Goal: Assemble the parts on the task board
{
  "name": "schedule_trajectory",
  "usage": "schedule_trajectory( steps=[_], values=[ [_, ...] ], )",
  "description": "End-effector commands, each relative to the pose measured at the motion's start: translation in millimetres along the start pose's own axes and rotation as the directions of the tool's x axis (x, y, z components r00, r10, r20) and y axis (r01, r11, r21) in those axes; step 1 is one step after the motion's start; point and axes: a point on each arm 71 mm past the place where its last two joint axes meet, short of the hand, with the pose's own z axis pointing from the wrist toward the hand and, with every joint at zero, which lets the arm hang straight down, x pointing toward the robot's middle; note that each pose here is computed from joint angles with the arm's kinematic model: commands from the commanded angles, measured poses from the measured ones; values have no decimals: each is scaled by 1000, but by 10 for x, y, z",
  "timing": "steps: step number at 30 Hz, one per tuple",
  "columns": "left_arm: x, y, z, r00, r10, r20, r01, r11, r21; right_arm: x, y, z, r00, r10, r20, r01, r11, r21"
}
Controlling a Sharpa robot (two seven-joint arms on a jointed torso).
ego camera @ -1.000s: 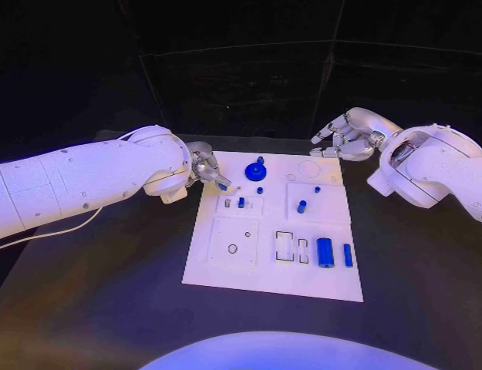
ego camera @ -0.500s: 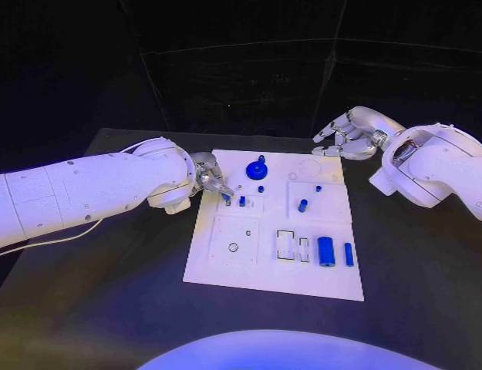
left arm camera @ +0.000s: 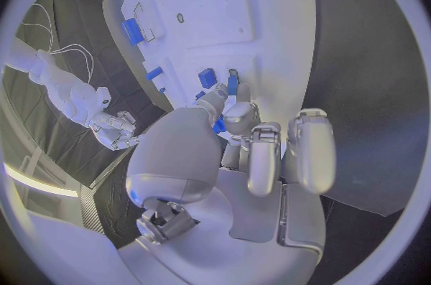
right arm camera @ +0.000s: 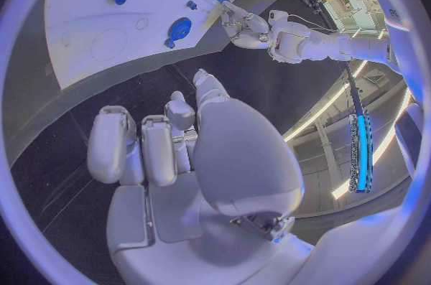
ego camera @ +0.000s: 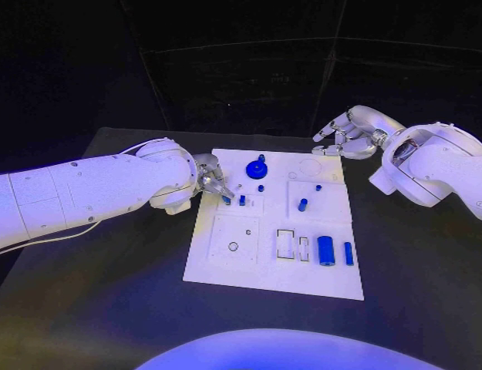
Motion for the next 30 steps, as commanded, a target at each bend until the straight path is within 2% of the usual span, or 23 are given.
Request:
schedule_trajectory(
  steps=[1, 14, 30],
  values=[
    [20, -13, 0, 999, 38, -25, -38, 999, -6, -3, 19, 4, 1000, -3, -3, 3, 1000, -13],
    [49, -29, -1, 997, 57, -53, -58, 998, -8, -1, 19, 5, 1000, -3, -4, 3, 1000, -14],
    [47, -41, 27, 997, 60, -55, -62, 998, -22, -3, 19, 1, 1000, -3, -4, 3, 1000, -14]
  ],
)
